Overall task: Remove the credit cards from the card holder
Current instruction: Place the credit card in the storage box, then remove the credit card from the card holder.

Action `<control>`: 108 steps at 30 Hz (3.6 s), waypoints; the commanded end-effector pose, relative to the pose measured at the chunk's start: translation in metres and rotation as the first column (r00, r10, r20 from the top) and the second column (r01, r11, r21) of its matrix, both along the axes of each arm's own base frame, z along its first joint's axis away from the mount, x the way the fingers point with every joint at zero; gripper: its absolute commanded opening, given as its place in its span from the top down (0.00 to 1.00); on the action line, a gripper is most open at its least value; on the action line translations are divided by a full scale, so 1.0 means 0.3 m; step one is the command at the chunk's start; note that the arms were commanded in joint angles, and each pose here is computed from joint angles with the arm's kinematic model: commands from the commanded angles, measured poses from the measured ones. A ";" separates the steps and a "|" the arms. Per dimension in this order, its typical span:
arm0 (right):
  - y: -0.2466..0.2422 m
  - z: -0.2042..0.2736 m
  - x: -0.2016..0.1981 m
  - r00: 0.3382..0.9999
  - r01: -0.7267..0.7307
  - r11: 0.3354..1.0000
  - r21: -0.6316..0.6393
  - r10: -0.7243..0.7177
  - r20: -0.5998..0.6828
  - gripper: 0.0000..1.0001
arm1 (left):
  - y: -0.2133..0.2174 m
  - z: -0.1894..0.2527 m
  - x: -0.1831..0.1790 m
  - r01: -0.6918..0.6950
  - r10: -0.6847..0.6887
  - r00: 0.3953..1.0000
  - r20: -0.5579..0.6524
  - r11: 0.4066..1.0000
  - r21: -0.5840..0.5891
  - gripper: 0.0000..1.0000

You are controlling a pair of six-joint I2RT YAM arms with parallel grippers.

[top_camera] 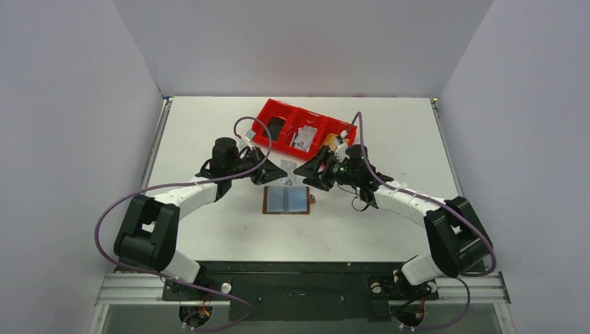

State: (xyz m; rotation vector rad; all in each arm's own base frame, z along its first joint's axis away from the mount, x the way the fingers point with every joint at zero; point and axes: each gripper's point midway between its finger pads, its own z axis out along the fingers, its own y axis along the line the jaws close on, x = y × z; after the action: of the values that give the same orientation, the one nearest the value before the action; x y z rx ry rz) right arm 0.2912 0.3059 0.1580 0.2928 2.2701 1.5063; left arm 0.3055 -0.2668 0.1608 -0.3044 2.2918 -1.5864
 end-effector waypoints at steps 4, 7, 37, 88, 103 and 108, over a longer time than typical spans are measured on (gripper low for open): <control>-0.119 0.059 0.061 0.978 0.163 0.961 -0.225 -0.128 0.162 0.35 | 0.017 0.053 0.014 -0.011 0.006 0.996 0.094 0.998 0.055 1.00; -0.188 0.038 0.059 0.969 0.223 0.921 -0.321 -0.176 0.171 0.33 | 0.023 0.069 0.035 -0.016 0.003 0.991 0.131 0.995 0.096 1.00; -0.385 0.103 -0.016 0.922 0.366 0.817 -0.445 -0.254 0.293 0.34 | -0.109 0.026 0.622 -0.100 -0.076 0.916 0.394 0.908 0.406 1.00; -0.368 0.060 -0.015 0.937 0.331 0.801 -0.499 -0.215 0.277 0.34 | -0.086 0.221 0.650 -0.239 -0.073 0.873 0.483 0.798 0.553 0.60; -0.115 -0.039 -0.023 0.966 0.215 0.806 -0.552 -0.094 0.240 0.35 | 0.187 0.127 0.242 -0.288 0.037 0.922 0.384 0.728 0.622 0.60; -0.028 -0.096 -0.026 0.977 0.163 0.802 -0.575 -0.050 0.208 0.36 | 0.260 0.037 0.143 -0.253 0.053 0.950 0.307 0.705 0.662 0.60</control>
State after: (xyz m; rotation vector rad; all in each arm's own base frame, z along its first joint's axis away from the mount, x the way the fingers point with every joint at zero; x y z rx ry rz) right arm 0.2680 0.2731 0.1149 0.0851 2.4499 0.6347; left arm 0.3618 -0.2074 0.1752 -0.0166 2.3605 -0.5716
